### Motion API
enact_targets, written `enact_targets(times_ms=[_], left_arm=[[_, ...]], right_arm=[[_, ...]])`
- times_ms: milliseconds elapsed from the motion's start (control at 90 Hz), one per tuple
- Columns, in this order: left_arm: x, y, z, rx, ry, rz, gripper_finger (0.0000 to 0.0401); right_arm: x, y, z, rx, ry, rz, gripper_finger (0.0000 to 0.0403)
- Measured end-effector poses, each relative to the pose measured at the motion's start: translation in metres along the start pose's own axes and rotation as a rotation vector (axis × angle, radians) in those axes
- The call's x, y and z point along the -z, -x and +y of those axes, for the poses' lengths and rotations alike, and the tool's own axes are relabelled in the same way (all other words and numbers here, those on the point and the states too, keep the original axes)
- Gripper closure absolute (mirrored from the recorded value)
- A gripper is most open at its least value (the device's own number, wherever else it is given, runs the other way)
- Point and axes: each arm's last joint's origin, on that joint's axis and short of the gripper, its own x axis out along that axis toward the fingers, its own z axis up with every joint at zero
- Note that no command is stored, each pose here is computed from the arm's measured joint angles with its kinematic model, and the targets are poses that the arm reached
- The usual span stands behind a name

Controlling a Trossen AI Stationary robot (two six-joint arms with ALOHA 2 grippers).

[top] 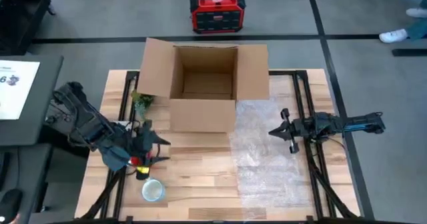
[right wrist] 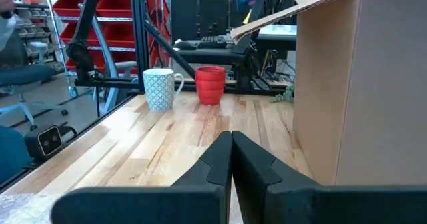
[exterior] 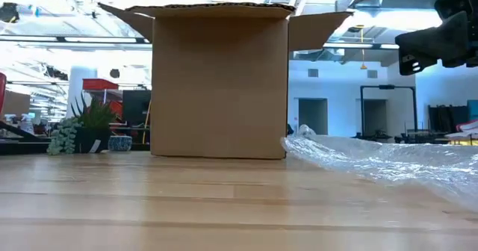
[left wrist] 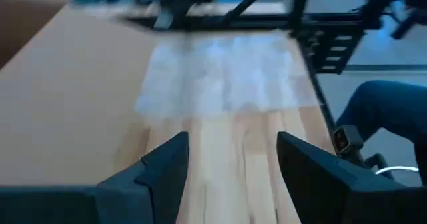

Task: Wrap mug
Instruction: Pack the white mug with the bubble wrap

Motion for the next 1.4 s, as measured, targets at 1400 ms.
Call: enact_targets(times_ms=[1400], left_arm=[[0.066, -0.404, -0.117, 0.348, -0.099, 0.253, 0.0329]], right_arm=[[0.001, 0.000, 0.000, 0.000, -0.265, 0.011, 0.0403]])
